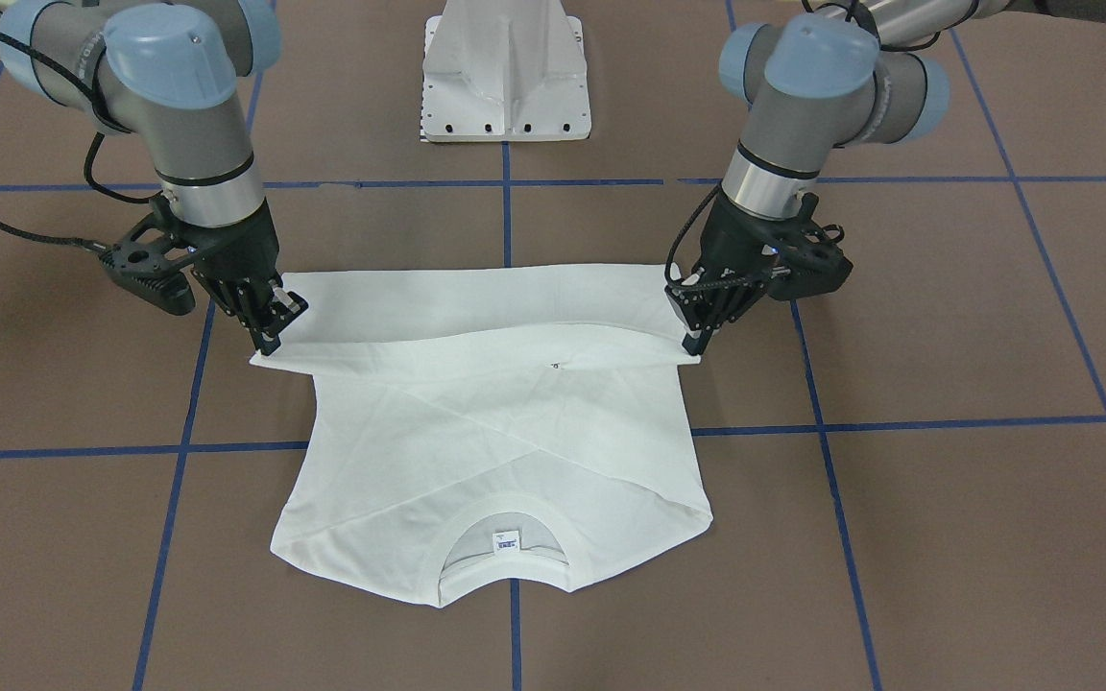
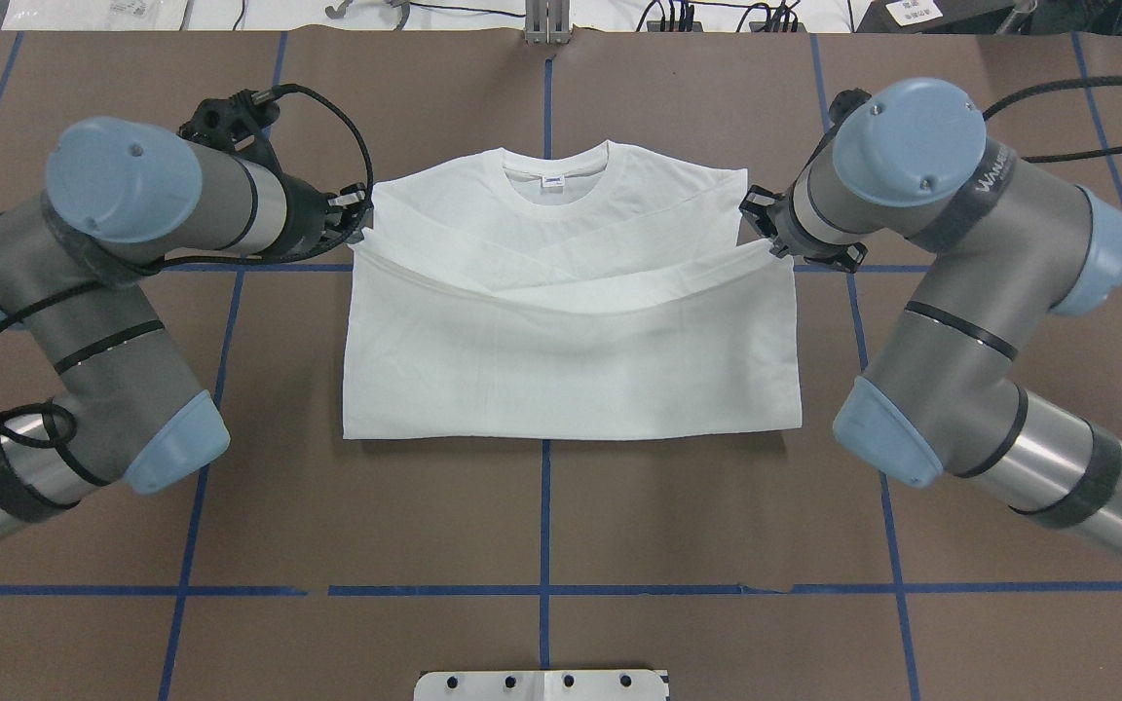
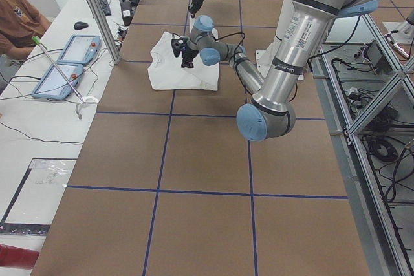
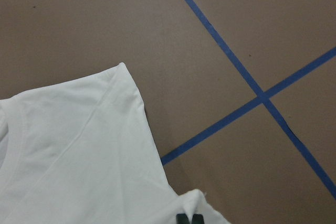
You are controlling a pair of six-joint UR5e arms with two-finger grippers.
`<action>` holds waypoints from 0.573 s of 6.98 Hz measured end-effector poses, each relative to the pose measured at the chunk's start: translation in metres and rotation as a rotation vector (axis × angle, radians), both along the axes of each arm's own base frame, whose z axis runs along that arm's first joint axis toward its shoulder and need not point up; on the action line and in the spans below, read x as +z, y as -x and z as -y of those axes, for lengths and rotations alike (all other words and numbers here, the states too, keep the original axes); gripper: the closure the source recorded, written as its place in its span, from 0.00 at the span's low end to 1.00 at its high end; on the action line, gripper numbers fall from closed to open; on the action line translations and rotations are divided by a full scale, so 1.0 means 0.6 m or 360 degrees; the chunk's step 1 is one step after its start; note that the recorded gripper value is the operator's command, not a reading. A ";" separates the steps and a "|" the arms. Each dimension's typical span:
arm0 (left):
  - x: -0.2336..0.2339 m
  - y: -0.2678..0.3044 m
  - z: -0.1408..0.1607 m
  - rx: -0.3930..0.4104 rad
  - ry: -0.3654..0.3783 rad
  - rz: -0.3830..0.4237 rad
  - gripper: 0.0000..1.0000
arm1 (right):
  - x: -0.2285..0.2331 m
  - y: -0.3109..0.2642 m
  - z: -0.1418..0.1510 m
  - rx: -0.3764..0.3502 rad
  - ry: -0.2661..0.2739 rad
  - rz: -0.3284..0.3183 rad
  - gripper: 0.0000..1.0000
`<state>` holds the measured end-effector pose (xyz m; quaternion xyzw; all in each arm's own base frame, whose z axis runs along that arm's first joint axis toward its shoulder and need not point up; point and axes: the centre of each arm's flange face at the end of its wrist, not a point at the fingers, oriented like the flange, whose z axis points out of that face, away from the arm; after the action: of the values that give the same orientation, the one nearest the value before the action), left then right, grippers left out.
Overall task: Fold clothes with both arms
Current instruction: 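Lower the hem onto the shirt near the collar and open both grippers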
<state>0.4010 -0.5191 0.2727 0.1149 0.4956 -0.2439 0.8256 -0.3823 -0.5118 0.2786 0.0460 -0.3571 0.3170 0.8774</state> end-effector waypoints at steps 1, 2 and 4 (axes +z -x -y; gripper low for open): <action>0.025 0.005 0.042 -0.0025 -0.0037 0.0018 1.00 | 0.011 0.006 0.042 0.0001 -0.0003 -0.0044 1.00; 0.042 -0.001 0.079 -0.0045 -0.0056 0.0026 1.00 | 0.031 0.019 0.086 0.0012 -0.0008 -0.0065 1.00; 0.079 -0.026 0.126 -0.0065 -0.0085 0.0009 1.00 | 0.070 0.056 0.155 0.0039 -0.0033 -0.0047 1.00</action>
<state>0.4167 -0.5947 0.3200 0.1476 0.4971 -0.2471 0.8186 -0.4162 -0.6048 0.3209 0.0641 -0.3469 0.3232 0.8781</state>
